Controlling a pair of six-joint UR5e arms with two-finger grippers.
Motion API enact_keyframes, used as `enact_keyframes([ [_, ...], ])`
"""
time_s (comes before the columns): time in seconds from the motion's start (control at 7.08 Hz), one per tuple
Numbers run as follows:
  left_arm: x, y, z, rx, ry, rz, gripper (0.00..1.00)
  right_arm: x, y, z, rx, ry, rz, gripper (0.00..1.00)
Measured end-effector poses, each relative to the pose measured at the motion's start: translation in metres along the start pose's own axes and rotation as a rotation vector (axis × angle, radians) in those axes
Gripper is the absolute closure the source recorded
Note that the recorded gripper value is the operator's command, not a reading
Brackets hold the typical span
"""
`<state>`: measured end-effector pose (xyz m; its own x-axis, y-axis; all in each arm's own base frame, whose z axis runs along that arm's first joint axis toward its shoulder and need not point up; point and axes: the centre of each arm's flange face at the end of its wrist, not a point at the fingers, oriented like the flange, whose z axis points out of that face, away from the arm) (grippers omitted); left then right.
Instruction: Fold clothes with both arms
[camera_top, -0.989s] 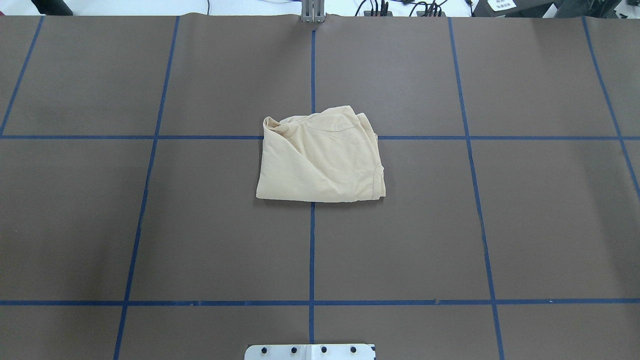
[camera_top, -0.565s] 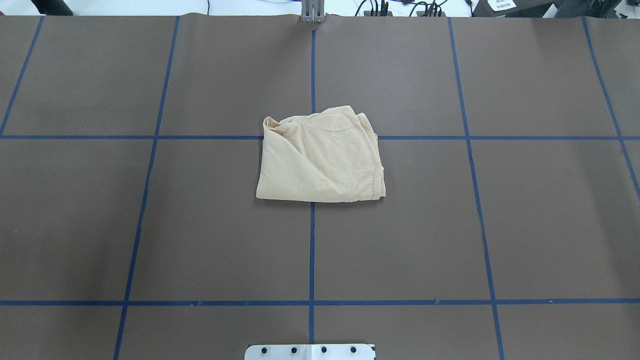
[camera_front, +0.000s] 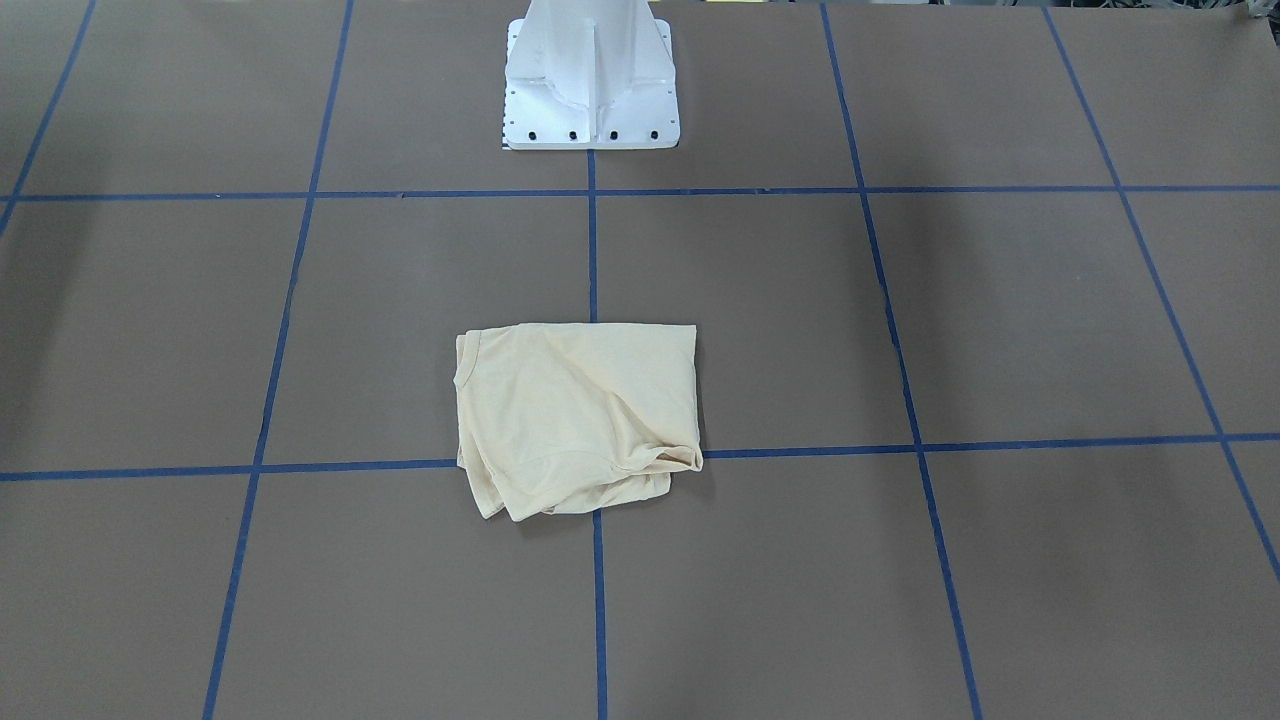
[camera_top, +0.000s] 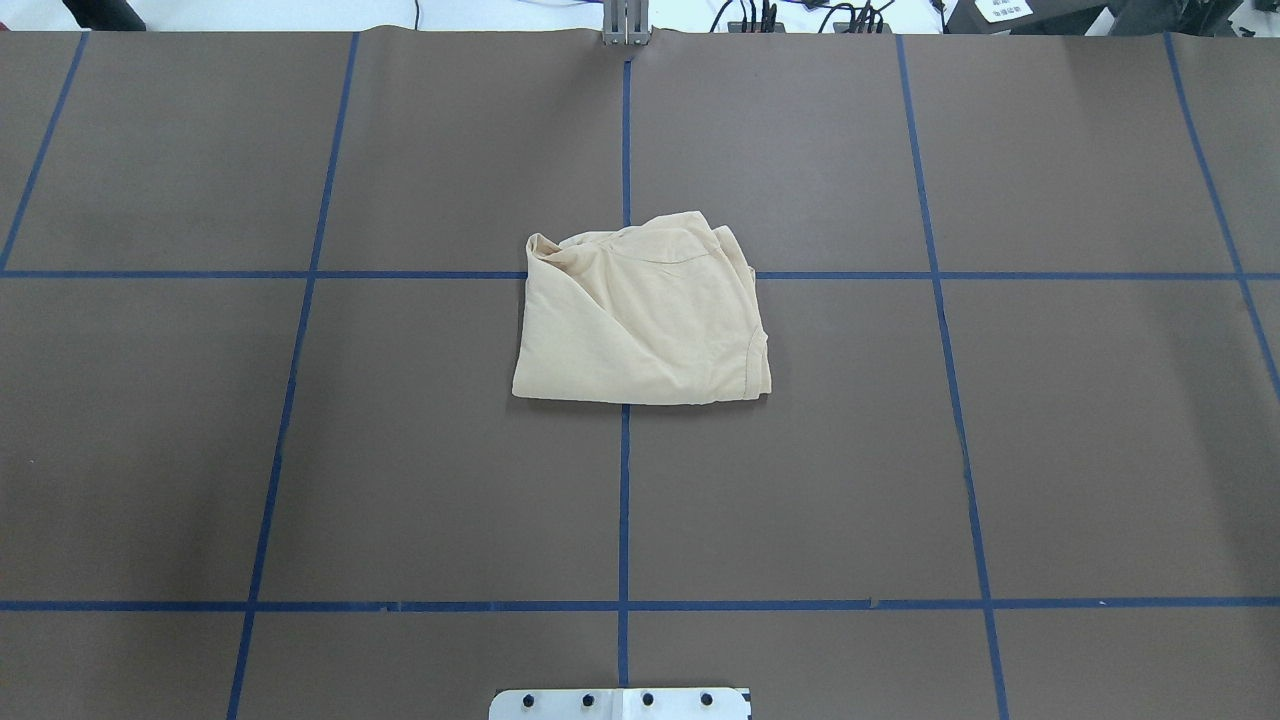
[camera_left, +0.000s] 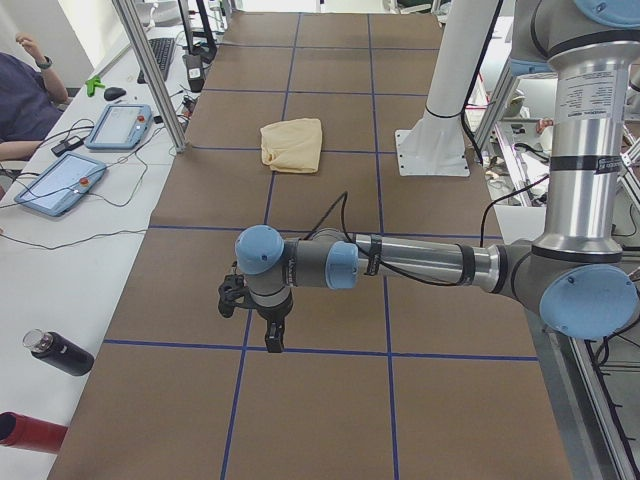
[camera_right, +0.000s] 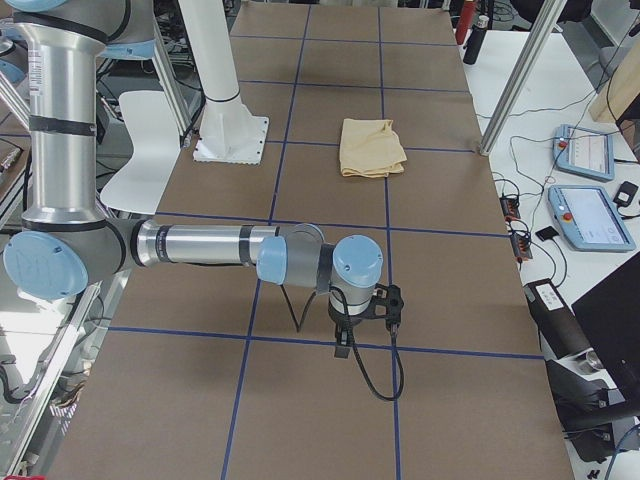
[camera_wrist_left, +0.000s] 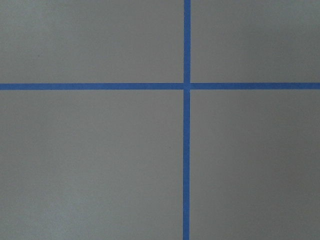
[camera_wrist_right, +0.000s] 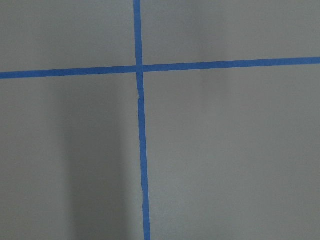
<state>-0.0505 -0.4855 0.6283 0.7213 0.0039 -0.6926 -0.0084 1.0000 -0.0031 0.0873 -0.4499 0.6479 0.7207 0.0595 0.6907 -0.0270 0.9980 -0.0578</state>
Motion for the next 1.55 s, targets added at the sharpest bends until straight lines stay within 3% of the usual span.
enact_keyframes([
  [1.55, 0.0032, -0.0035, -0.0017, 0.003, 0.004, 0.005, 0.0, 0.0009, -0.0005, 0.0012, -0.002, -0.003, -0.004, 0.0],
])
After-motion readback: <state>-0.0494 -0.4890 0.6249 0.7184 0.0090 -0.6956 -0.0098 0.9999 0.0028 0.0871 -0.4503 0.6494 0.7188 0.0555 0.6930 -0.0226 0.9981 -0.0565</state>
